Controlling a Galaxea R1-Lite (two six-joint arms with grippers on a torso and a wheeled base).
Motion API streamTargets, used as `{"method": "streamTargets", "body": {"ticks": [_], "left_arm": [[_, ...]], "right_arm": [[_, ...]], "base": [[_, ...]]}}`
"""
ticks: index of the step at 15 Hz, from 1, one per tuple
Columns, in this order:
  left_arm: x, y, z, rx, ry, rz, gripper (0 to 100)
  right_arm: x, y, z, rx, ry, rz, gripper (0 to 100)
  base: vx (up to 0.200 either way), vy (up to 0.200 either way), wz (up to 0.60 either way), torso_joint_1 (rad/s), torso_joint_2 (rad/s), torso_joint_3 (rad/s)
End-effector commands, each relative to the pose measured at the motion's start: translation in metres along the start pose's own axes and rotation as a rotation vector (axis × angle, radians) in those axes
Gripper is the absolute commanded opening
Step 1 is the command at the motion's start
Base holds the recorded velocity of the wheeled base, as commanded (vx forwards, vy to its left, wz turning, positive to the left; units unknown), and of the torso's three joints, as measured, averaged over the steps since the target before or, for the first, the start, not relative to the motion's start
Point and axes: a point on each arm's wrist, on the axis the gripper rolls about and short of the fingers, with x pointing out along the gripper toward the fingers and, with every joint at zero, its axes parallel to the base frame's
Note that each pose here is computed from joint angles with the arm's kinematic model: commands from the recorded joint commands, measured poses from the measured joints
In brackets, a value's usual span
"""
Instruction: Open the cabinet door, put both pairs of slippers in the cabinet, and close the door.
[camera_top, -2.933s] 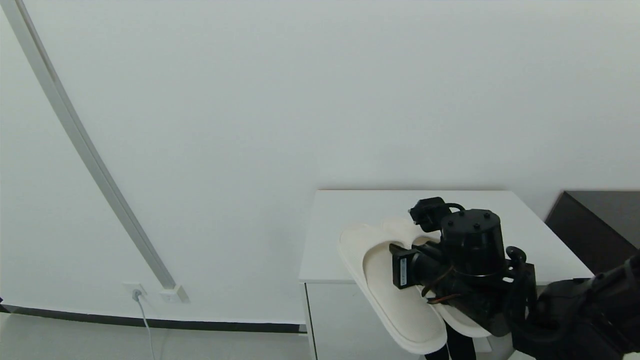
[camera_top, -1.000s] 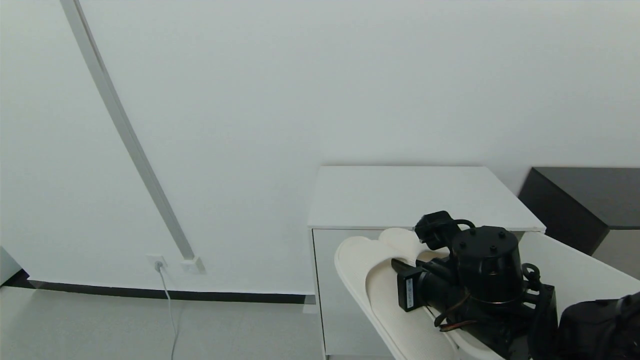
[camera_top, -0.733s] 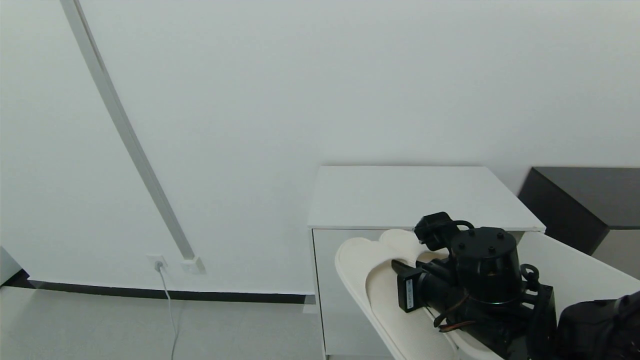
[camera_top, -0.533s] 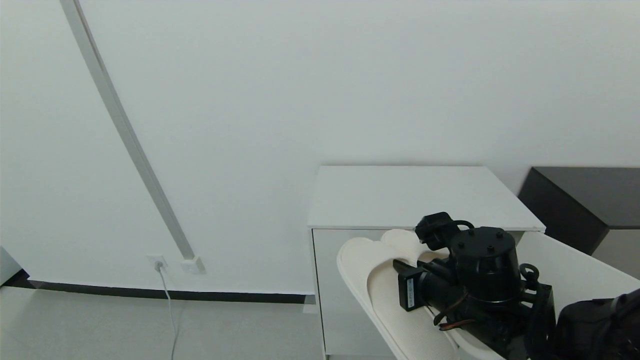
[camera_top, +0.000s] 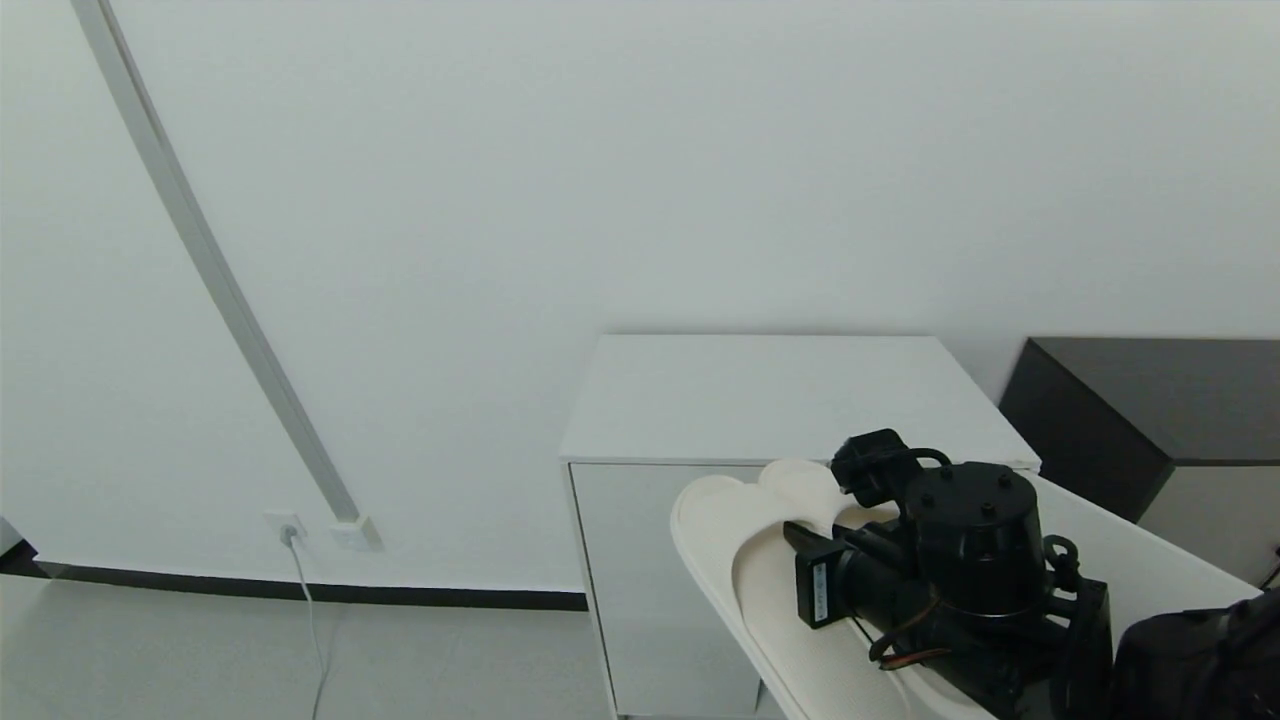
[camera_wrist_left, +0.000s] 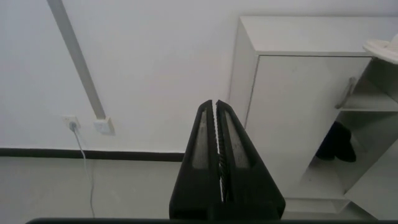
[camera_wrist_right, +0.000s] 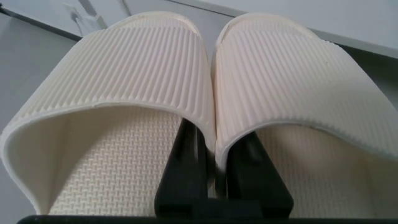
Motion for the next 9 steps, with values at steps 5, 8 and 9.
{"method": "streamTargets", "body": {"ticks": [5, 8, 9], "left_arm": [[0.0001, 0.0000, 0.0000, 0.000, 0.002, 0.000, 0], [0.0001, 0.0000, 0.0000, 0.000, 0.002, 0.000, 0], [0.0001, 0.0000, 0.0000, 0.000, 0.002, 0.000, 0]], "right_arm": [[-0.0006, -0.0011, -0.0044, -0.006, 0.014, -0.002, 0], [-0.0015, -0.0020, -0.0069, -0.009, 0.022, -0.004, 0], [-0.0018, -0.0023, -0.0077, -0.010, 0.025, -0.004, 0]], "base": [[0.000, -0.200, 0.00, 0.004, 0.00, 0.005], [0.000, -0.200, 0.00, 0.004, 0.00, 0.004], [0.000, -0.200, 0.00, 0.007, 0.01, 0.002]]}}
